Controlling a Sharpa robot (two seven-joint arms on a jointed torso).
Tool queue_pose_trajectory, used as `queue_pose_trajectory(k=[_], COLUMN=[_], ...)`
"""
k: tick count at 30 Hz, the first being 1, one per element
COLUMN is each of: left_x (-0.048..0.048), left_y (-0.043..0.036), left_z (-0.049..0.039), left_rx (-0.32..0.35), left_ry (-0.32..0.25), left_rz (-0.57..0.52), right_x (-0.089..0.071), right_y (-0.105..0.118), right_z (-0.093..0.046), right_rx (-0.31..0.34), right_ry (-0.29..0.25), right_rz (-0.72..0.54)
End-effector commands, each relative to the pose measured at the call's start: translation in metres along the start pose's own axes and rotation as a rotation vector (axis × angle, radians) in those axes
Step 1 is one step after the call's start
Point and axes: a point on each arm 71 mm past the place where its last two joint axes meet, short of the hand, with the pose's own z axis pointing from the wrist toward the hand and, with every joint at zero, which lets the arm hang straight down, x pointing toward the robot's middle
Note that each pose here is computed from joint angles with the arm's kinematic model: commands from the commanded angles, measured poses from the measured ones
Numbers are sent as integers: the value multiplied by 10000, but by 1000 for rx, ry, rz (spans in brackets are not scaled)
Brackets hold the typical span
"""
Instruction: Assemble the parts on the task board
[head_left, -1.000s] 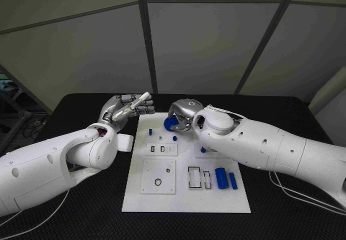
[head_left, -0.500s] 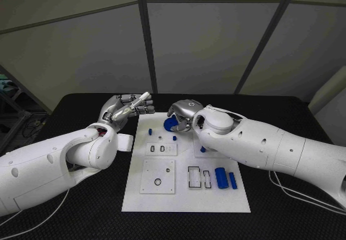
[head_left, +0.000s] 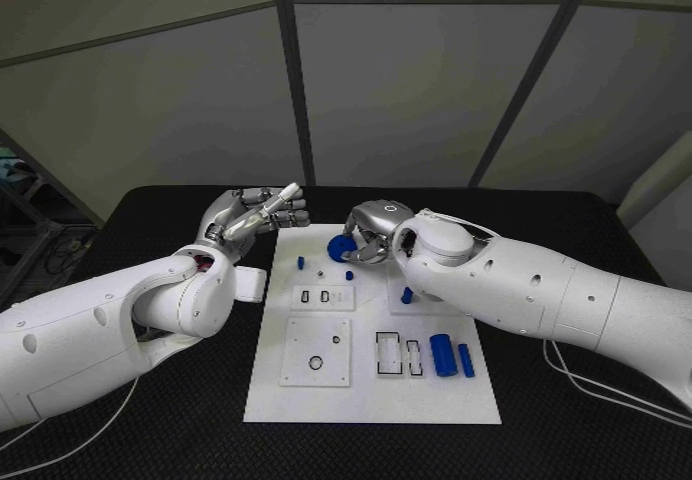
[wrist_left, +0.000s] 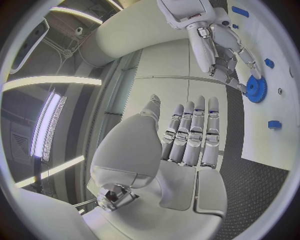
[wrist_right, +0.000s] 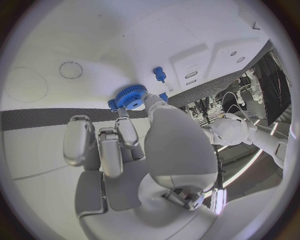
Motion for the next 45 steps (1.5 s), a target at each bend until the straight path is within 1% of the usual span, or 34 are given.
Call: queue_pose_trajectory(k=[1, 10, 16, 19, 21, 23, 27, 28, 30, 32, 33, 37, 42, 45], left_x=[14, 7, 1, -3, -7, -11, -25, -27, -36, -45, -55, -74, -88, -94], left_y=[-17, -16, -17, -18, -19, -19, -22, -22, -24, -25, -26, -26, -23, -18], left_z=[6, 6, 4, 2, 1, 0, -3, -3, -6, -8, -9, -12, -4, 2], left_rx=[8, 7, 6, 6, 6, 7, 9, 9, 10, 10, 10, 9, 13, 13], left_ry=[15, 13, 12, 12, 11, 10, 9, 9, 8, 6, 5, 4, 8, 9], left_rz=[0, 1, 2, 2, 3, 3, 8, 8, 10, 11, 13, 16, 23, 25], right_x=[12, 25, 4, -30, -63, -110, -217, -226, -270, -298, -320, -345, -353, -352], right_y=[-22, -96, -140, -174, -197, -225, -315, -325, -385, -452, -547, -889, -1294, -1472], right_z=[-6, -28, -65, -108, -143, -192, -341, -360, -464, -555, -647, -856, -1031, -1095], right_rx=[12, 36, 36, 30, 24, 15, -2, -5, -13, -14, -3, 43, 87, 107], right_ry=[31, 51, 34, 1, -34, -84, -183, -190, -213, -217, -205, -158, -137, -133], right_rz=[25, 33, 41, 51, 59, 71, 112, 117, 142, 170, 207, 309, 355, 359])
